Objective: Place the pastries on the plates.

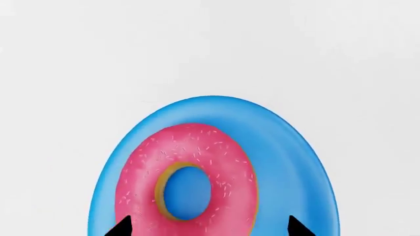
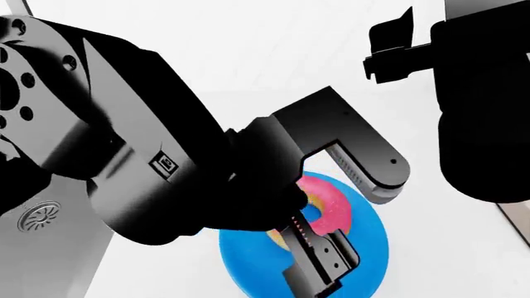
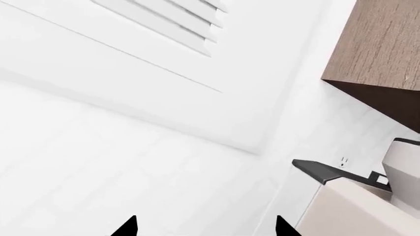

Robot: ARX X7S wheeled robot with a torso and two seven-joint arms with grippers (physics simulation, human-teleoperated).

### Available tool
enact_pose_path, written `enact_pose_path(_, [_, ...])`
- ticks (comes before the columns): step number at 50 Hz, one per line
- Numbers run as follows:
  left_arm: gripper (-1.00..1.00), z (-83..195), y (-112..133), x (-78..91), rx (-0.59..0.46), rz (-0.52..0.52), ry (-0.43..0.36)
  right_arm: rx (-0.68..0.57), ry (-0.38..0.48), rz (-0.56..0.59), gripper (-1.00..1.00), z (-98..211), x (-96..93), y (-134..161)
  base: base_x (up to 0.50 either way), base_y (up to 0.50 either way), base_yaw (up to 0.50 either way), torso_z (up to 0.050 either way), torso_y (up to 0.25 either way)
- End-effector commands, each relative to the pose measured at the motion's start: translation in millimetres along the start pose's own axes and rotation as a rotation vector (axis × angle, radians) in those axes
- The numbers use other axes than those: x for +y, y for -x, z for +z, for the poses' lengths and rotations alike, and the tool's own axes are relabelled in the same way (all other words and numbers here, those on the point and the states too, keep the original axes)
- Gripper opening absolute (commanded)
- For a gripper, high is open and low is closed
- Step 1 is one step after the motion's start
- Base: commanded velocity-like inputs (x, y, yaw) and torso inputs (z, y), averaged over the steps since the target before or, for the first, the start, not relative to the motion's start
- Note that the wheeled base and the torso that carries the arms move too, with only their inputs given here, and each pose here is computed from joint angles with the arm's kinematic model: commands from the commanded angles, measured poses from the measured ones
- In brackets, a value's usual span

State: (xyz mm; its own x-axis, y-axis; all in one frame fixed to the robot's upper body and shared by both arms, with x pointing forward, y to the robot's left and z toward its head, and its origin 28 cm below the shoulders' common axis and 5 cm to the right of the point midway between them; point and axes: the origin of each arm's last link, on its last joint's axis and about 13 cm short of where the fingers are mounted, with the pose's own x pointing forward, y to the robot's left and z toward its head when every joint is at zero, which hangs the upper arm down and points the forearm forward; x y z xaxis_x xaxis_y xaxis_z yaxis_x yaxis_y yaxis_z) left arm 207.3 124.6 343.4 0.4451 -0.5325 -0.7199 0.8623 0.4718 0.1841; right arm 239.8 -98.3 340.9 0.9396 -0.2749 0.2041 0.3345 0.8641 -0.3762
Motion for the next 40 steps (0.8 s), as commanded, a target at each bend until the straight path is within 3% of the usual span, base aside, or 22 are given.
enact_pose_path(1, [1.00, -2, 21, 2.1, -0.026, 0.051, 0.015, -0.004, 0.003, -0.002, 1.00, 2, 0.2, 0, 0.00, 0.00, 0.00, 0.000, 0.000])
enact_pose_path(13, [1.00, -10, 52, 8.0, -0.104, 0.113, 0.072, -0.005, 0.004, 0.004, 1.00, 4, 2.3, 0, 0.00, 0.00, 0.00, 0.000, 0.000])
enact_pose_path(21, [1.00, -21, 63, 10.9, -0.104, 0.155, 0.100, -0.010, 0.000, -0.004, 1.00, 6, -0.5, 1, 0.00, 0.00, 0.00, 0.000, 0.000])
enact_pose_path(27, [1.00, -27, 73, 13.5, -0.160, 0.192, 0.130, -0.018, -0.005, -0.003, 1.00, 5, 0.0, 1, 0.00, 0.00, 0.00, 0.000, 0.000])
enact_pose_path(40, [1.00, -44, 88, 26.6, -0.309, 0.341, 0.278, -0.051, -0.040, 0.002, 1.00, 9, 1.8, 3, -0.07, 0.00, 0.00, 0.000, 0.000])
